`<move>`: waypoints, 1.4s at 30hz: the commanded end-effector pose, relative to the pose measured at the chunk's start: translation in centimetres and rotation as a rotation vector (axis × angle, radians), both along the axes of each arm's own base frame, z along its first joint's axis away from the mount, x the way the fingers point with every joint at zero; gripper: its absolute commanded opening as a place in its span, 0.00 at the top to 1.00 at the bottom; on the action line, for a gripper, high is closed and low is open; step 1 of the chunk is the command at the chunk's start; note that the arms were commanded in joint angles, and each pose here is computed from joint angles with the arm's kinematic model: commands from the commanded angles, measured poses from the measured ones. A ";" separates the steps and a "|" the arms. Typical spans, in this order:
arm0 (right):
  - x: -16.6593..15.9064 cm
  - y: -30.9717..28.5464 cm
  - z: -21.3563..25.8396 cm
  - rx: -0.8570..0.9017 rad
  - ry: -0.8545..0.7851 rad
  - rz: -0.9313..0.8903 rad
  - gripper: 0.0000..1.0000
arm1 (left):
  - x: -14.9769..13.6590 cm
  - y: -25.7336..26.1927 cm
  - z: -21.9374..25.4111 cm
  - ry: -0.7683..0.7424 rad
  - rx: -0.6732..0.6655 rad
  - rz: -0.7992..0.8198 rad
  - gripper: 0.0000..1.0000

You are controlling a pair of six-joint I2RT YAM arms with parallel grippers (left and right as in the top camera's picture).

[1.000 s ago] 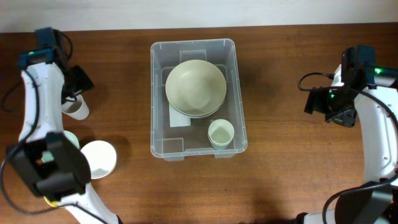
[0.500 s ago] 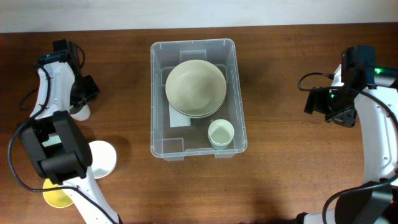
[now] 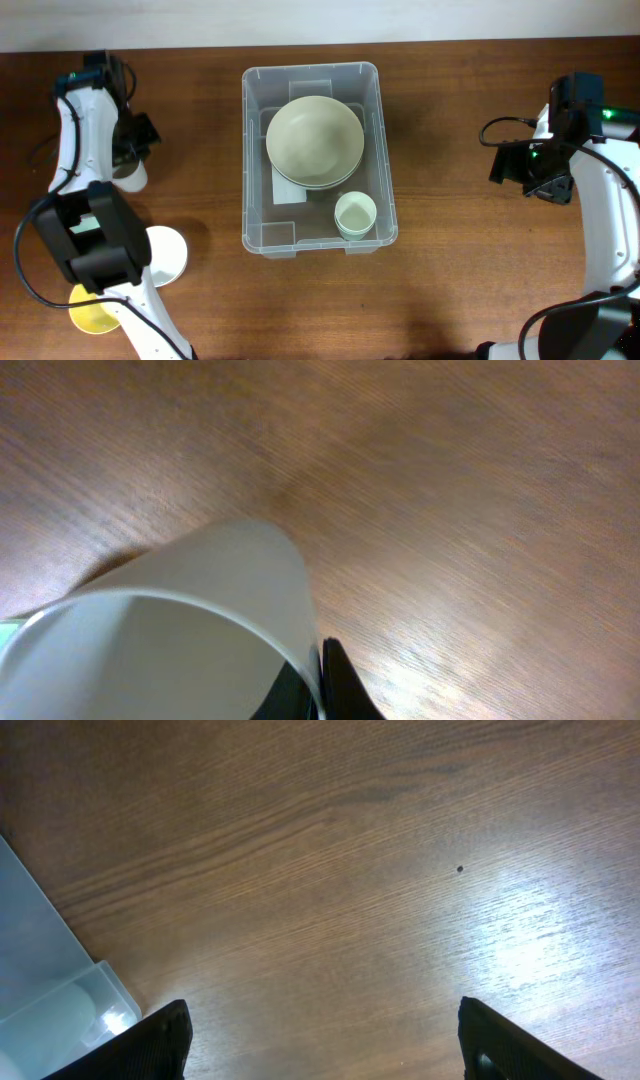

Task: Pack container
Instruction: 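Return the left gripper and grasp the clear cup, then lower the clear cup into the bin onto the cream cup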

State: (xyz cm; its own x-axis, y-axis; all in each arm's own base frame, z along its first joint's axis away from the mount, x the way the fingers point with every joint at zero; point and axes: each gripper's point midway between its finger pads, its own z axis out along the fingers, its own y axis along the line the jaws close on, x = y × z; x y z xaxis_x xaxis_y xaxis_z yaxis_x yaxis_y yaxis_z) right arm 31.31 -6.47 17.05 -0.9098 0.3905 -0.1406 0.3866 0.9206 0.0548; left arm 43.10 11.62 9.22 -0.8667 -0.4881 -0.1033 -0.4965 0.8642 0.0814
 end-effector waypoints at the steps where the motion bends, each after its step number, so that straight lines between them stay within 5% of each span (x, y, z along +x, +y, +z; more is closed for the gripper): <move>1: 0.0 0.2 -0.1 0.006 0.005 0.001 0.19 | 2.4 -3.6 6.7 -0.137 -0.001 -0.083 0.99; 7: 0.0 0.2 -0.1 0.006 0.005 0.002 0.20 | 1.8 -11.1 15.2 -0.274 0.002 -0.245 0.99; 12: -0.1 0.2 -0.2 0.007 0.009 0.001 0.20 | -1.9 -21.4 18.6 -0.311 -0.047 -0.432 1.00; 24: -0.3 0.2 -0.2 0.009 0.015 0.001 0.20 | -9.3 -36.6 18.4 -0.292 -0.113 -0.771 0.99; 42: -0.3 0.2 -0.2 0.009 0.015 0.001 0.20 | -14.5 -43.3 11.5 -0.110 -0.169 -0.848 0.99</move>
